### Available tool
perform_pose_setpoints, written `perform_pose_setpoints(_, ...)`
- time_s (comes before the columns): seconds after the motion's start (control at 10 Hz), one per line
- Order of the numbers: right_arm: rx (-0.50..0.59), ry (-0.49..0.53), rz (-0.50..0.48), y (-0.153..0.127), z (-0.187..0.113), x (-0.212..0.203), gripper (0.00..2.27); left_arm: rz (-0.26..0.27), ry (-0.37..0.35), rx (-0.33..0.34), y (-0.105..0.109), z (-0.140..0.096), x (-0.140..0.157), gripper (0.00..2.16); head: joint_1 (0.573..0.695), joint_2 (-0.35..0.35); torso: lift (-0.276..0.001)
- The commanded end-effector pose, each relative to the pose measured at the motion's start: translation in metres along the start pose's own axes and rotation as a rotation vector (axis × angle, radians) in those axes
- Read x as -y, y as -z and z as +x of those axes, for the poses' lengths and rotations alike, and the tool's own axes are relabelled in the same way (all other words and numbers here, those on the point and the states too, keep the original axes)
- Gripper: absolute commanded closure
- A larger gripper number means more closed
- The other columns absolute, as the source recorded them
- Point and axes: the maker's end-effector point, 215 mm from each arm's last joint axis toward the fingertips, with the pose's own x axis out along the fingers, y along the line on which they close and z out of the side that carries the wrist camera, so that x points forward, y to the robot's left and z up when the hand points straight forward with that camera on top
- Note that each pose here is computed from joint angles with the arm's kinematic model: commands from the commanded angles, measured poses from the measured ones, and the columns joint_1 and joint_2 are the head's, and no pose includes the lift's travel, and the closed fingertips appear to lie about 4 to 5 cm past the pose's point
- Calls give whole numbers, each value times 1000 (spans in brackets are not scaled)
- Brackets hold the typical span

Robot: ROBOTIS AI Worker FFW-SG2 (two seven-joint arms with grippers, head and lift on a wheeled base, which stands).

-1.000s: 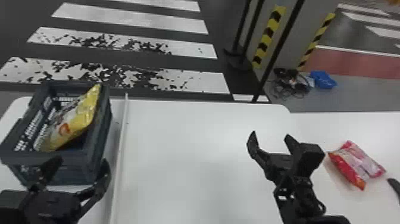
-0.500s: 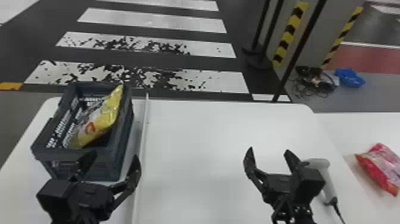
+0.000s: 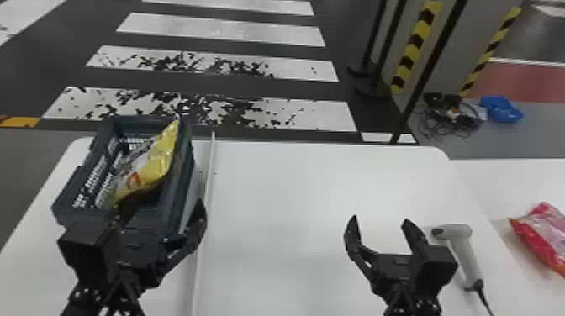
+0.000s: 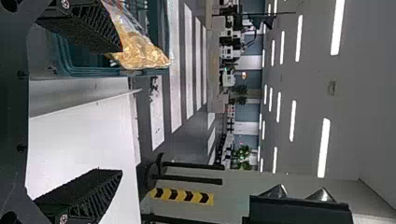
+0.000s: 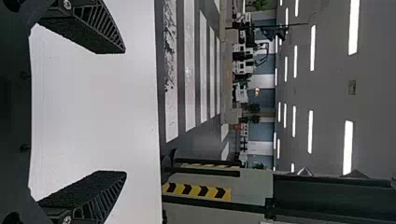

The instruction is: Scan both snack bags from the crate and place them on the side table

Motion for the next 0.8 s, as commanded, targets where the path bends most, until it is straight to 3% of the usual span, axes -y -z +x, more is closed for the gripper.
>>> perform_pose_setpoints(0.0,-7,0,-2,3,-2,0,63,-1,-11,41,-40,7,-9,70,695,-123,-95)
perform_pose_setpoints(0.2,-14,0,-8,6,-4,2,63,15,-73,71,-67,19,-46,73,695,-105,-95)
perform_pose_setpoints(0.3,-15,3,-10,7,-4,4,63,51,-93,71,-73,28,-62,73,695,-84,-95)
perform_pose_setpoints(0.7,-34,20,-24,14,-5,16,63,116,-101,-19,-48,81,-100,76,695,-41,-95)
